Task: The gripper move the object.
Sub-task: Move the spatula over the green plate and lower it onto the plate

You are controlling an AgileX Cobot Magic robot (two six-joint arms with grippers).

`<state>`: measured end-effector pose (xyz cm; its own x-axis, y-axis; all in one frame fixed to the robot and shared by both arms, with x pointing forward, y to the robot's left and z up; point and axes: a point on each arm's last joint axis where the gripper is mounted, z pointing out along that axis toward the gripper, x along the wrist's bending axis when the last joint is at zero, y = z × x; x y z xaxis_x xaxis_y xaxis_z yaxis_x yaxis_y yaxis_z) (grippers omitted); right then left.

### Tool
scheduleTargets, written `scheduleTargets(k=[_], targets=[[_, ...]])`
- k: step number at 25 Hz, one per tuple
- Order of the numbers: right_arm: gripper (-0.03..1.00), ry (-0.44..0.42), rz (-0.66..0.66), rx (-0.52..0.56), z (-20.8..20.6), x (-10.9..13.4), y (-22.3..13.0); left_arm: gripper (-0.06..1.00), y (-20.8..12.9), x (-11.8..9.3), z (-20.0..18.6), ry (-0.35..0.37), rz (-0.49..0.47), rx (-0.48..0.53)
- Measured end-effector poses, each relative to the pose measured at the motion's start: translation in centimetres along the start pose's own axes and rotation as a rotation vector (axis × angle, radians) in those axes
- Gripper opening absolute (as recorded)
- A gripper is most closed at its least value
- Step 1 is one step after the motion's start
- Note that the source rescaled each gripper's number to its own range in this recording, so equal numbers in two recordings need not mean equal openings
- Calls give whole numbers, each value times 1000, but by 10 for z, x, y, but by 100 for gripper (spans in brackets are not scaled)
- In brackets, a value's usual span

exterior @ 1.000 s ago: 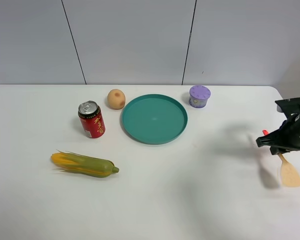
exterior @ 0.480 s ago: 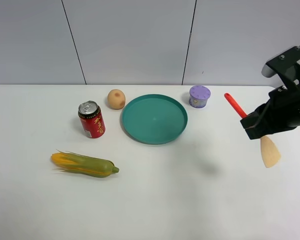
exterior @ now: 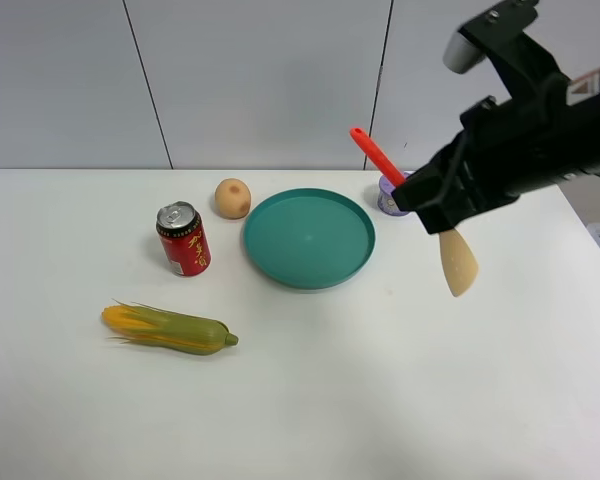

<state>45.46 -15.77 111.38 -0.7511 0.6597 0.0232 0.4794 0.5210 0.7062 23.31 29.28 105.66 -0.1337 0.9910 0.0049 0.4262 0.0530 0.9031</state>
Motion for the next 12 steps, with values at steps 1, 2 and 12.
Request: scheduleTargets(k=[1, 2, 12], targets=[[0, 0, 0, 0, 0, 0, 0, 100, 0, 0, 0, 0, 0, 0], [0, -2, 6, 10, 8, -3, 8, 100, 0, 0, 0, 0, 0, 0], [0, -150, 16, 192, 144, -54, 77, 100, 0, 0, 0, 0, 0, 0]])
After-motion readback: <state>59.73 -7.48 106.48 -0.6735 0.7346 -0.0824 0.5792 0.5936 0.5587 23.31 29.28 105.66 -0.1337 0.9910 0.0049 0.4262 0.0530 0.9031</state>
